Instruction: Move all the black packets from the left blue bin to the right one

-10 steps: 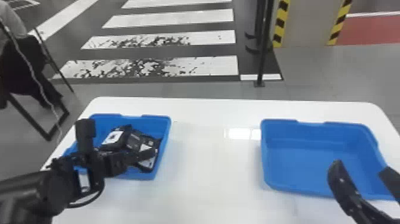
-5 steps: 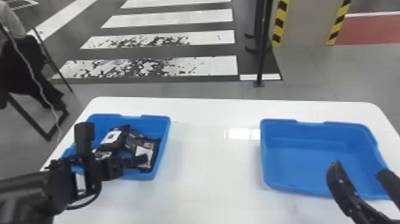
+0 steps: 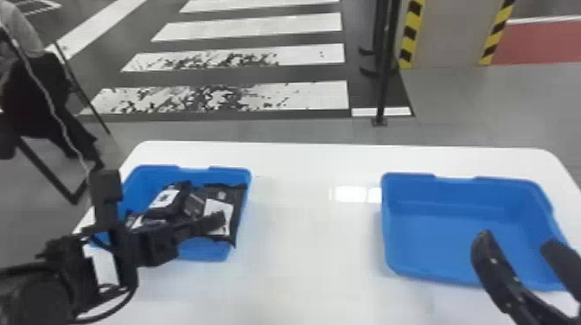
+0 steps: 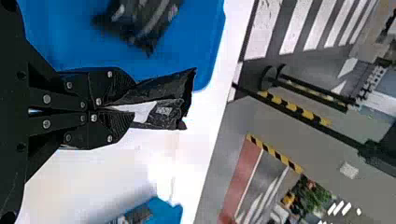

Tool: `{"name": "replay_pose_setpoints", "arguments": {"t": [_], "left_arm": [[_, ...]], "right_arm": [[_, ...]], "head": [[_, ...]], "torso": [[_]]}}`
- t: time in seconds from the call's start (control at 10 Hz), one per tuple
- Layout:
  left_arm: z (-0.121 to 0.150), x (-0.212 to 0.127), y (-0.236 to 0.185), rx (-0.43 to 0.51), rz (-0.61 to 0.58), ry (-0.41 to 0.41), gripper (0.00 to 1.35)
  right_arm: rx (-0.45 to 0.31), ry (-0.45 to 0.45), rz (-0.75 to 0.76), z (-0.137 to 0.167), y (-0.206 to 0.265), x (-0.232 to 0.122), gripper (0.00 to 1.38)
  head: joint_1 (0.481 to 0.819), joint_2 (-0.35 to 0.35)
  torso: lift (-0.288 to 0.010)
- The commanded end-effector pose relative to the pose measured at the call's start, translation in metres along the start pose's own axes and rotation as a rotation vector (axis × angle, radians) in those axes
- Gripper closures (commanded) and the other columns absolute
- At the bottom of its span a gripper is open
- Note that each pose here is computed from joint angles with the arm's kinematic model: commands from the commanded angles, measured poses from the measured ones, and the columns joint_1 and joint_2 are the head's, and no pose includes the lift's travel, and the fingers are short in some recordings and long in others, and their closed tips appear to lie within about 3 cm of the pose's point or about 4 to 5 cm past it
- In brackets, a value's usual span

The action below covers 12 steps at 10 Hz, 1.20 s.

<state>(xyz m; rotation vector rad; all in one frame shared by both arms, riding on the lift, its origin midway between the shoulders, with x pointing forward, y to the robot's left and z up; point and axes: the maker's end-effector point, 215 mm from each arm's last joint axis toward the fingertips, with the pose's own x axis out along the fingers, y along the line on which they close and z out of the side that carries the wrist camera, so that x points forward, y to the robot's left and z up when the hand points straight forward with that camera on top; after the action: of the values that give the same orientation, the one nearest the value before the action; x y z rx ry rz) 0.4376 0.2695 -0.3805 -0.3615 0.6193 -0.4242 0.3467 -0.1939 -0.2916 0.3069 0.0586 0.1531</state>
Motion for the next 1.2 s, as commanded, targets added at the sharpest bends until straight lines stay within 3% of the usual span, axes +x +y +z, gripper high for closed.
{"name": "replay_pose_setpoints", "arguments": {"t": [0.0,0.4,0.6,1.0,1.1], "left_arm": [[-0.005,0.004,-0.051,-0.032,-0.162,-0.025,1.21],[-0.031,0.019,-0.157,-0.102,-0.458,-0.002,1.21],[-0.048,0.025,-0.204,-0.137,-0.584,0.050,1.21],[-0.068,0.037,-0.257,-0.175,-0.721,0.116,1.21],[-0.069,0.036,-0.265,-0.181,-0.743,0.122,1.21]], "right_arm": [[0.036,0.015,0.074,-0.008,0.012,0.009,0.23],[0.092,0.100,0.277,-0.039,0.048,0.035,0.23],[0.098,0.144,0.333,-0.053,0.057,0.044,0.23],[0.101,0.141,0.435,-0.046,0.076,0.055,0.23],[0.113,0.175,0.449,-0.056,0.081,0.054,0.24]], "head": [[0.695,0.112],[0.695,0.019],[0.695,-0.022],[0.695,-0.107],[0.695,-0.118]], "torso": [[-0.145],[-0.145],[-0.145],[-0.145],[-0.145]]}}
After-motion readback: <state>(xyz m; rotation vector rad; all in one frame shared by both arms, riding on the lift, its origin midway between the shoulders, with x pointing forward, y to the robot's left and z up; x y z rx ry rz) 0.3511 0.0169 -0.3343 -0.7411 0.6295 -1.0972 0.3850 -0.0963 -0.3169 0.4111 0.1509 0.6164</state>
